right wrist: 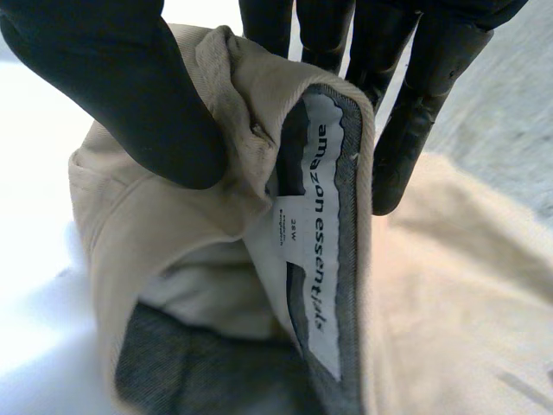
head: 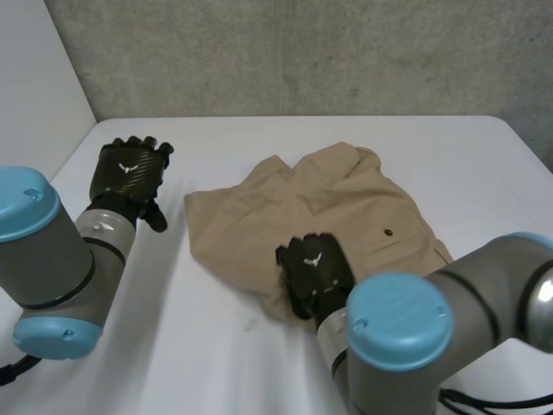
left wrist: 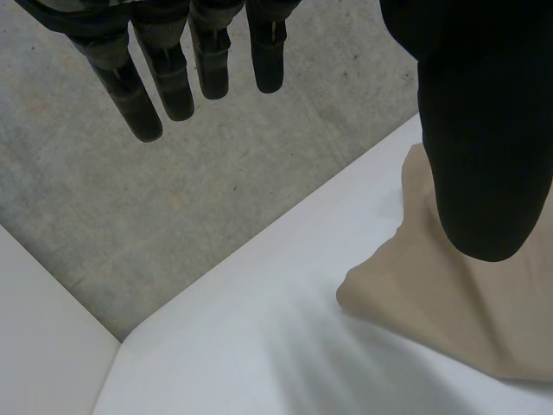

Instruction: Fold the shorts.

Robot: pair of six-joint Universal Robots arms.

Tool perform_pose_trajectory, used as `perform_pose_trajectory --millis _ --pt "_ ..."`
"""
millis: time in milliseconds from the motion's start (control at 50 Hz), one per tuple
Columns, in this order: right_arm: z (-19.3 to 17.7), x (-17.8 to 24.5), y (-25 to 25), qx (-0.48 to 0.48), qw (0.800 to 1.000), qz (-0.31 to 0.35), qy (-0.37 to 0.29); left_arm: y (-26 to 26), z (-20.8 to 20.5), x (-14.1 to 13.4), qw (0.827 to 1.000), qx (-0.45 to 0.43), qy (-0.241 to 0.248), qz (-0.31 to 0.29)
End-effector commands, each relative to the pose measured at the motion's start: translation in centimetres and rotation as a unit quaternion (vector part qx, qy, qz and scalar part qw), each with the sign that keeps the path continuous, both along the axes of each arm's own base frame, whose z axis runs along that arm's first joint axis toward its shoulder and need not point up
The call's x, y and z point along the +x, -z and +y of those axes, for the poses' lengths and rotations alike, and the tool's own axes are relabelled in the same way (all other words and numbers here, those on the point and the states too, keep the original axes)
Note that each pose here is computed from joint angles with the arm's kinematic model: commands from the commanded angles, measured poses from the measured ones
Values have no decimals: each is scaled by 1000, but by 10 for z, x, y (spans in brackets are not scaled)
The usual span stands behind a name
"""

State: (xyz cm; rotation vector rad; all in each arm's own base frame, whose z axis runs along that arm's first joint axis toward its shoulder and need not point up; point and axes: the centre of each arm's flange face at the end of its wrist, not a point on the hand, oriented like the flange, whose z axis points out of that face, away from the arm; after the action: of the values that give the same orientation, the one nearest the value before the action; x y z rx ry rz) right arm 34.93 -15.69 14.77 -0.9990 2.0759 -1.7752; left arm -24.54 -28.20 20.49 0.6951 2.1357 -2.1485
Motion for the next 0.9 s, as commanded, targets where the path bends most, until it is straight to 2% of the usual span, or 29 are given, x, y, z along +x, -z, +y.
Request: perform_pose_trajectory --millis 20,260,500,660,900 --pt "-17 -14 -41 -31 999 -37 14 0 -1 1 1000 0 -2 -1" --pt "-16 -30 -110 -108 992 -68 0 24 -9 2 999 29 -2 -13" --pt "-10 -35 -120 -112 991 -68 0 51 -16 -6 998 56 2 -25" --pt "-7 -39 -134 -126 989 -81 1 69 -31 -20 997 67 10 -28" --pt "-1 -46 -152 -144 985 -96 6 74 -24 -42 997 69 39 -18"
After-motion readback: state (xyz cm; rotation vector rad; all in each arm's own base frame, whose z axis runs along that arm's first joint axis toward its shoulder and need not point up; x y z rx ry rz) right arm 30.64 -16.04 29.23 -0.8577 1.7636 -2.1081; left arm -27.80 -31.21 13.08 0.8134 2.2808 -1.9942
